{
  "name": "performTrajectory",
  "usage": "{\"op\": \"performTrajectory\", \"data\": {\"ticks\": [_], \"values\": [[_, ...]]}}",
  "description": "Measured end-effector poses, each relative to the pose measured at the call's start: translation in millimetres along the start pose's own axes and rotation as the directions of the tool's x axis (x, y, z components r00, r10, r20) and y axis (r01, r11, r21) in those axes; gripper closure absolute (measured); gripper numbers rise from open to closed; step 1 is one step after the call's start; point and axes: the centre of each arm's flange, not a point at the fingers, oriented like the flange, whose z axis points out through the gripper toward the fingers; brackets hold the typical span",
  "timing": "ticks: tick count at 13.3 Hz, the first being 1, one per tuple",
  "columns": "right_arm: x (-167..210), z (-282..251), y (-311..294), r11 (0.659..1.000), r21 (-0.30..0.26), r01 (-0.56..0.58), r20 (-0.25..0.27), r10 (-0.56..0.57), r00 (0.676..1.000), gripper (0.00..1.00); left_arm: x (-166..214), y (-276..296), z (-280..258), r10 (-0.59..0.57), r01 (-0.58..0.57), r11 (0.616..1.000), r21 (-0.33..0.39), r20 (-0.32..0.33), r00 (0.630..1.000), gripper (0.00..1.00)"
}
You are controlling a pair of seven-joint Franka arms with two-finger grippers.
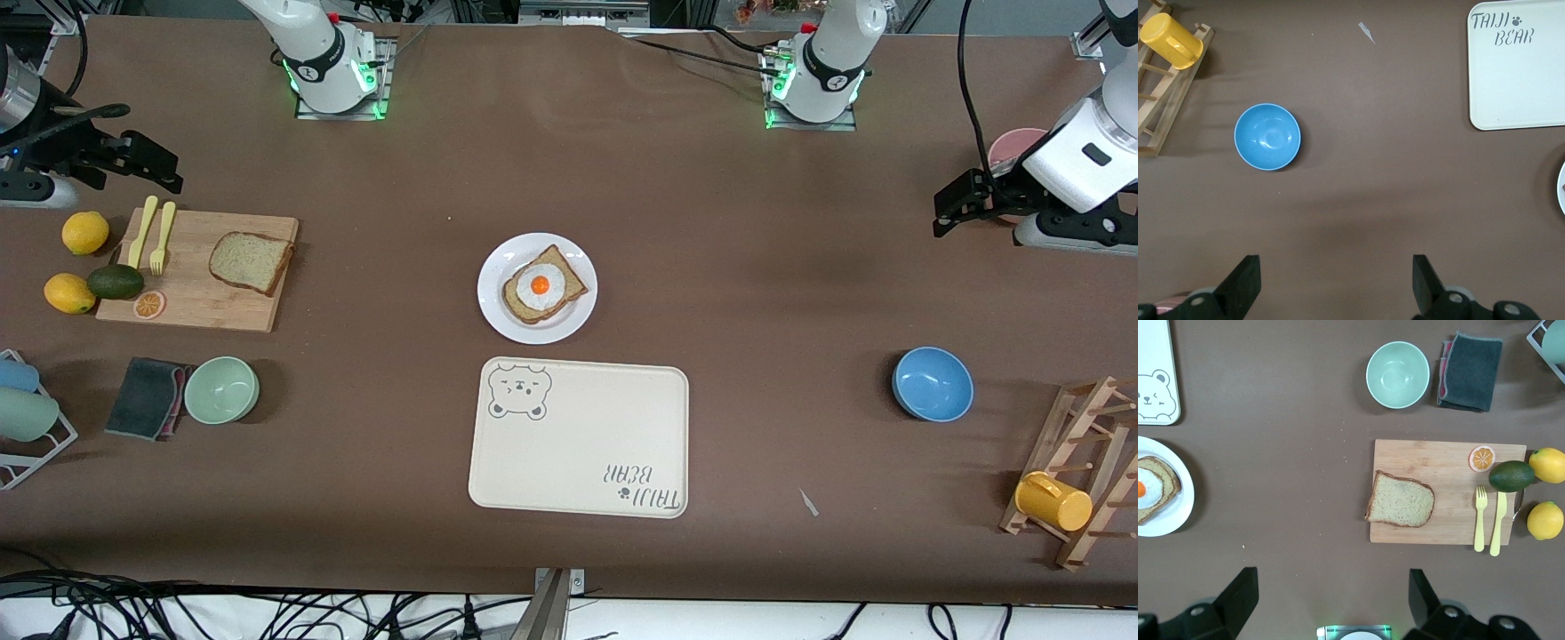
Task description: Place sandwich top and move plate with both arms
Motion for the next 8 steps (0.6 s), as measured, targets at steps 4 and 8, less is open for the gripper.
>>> {"op": "performTrajectory", "data": {"ticks": [4, 8], "values": [[0.0, -0.6, 0.0, 1.0, 0.0, 0.001, -0.002, -0.001, 1.0, 0.0, 0.0, 0.0, 0.0, -0.001, 0.001, 1.0, 0.0, 0.0, 1.0, 0.0], [0.3, -2.7, -0.4, 1.0, 0.0, 0.002, -0.007, -0.002, 1.0, 0.0, 0.0, 0.0, 0.0, -0.006, 0.006, 1.0, 0.0, 0.0, 1.0, 0.0]]}}
